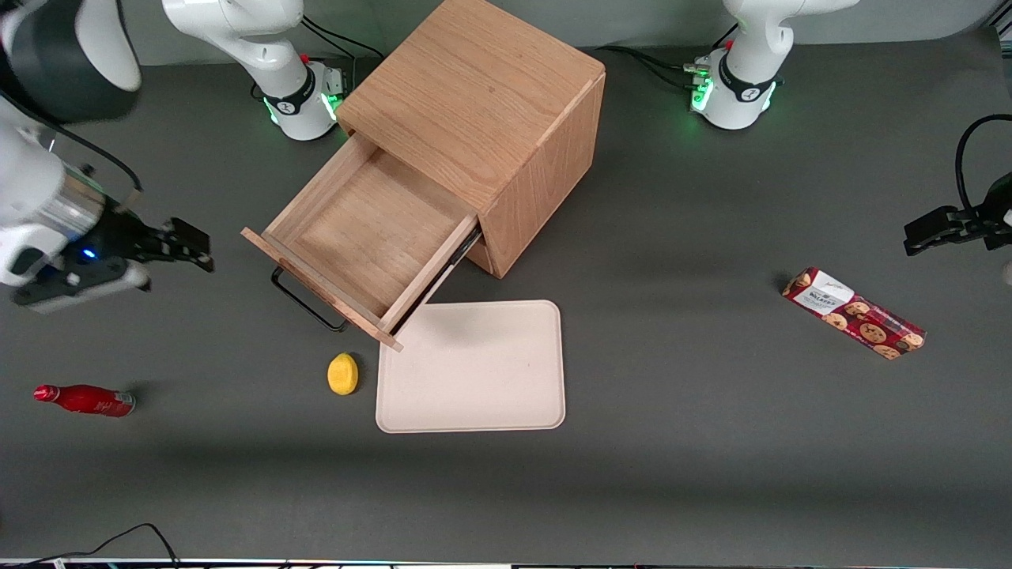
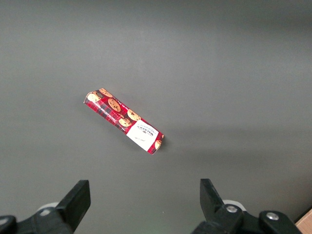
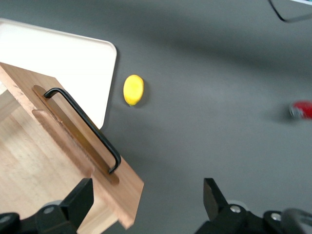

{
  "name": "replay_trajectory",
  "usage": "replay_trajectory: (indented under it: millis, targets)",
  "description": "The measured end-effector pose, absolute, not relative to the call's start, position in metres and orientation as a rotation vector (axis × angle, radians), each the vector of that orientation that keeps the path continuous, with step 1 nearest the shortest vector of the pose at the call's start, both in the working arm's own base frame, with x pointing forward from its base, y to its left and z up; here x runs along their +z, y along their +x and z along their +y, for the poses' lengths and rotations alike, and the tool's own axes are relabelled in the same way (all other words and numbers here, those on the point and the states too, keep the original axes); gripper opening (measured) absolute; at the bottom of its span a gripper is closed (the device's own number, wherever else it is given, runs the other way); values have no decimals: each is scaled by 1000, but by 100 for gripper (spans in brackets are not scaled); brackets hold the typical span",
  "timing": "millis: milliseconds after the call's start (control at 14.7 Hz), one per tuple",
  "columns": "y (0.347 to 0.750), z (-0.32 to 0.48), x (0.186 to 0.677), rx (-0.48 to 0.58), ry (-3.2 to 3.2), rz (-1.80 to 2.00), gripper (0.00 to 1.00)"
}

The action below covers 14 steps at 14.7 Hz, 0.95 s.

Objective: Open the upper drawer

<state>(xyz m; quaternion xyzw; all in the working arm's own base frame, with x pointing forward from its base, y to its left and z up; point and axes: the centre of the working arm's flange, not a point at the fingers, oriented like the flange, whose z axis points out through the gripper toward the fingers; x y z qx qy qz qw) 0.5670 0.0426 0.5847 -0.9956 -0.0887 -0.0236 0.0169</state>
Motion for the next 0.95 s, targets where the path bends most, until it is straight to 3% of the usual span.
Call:
replay_trajectory:
  millis: [272,543,951]
  targets:
    - [539,6,612,-10,-3104,-119,100]
    - [516,-22,638,-20,-3099,-27,100]
    - [511,-41,638,-14,-3145,29,100]
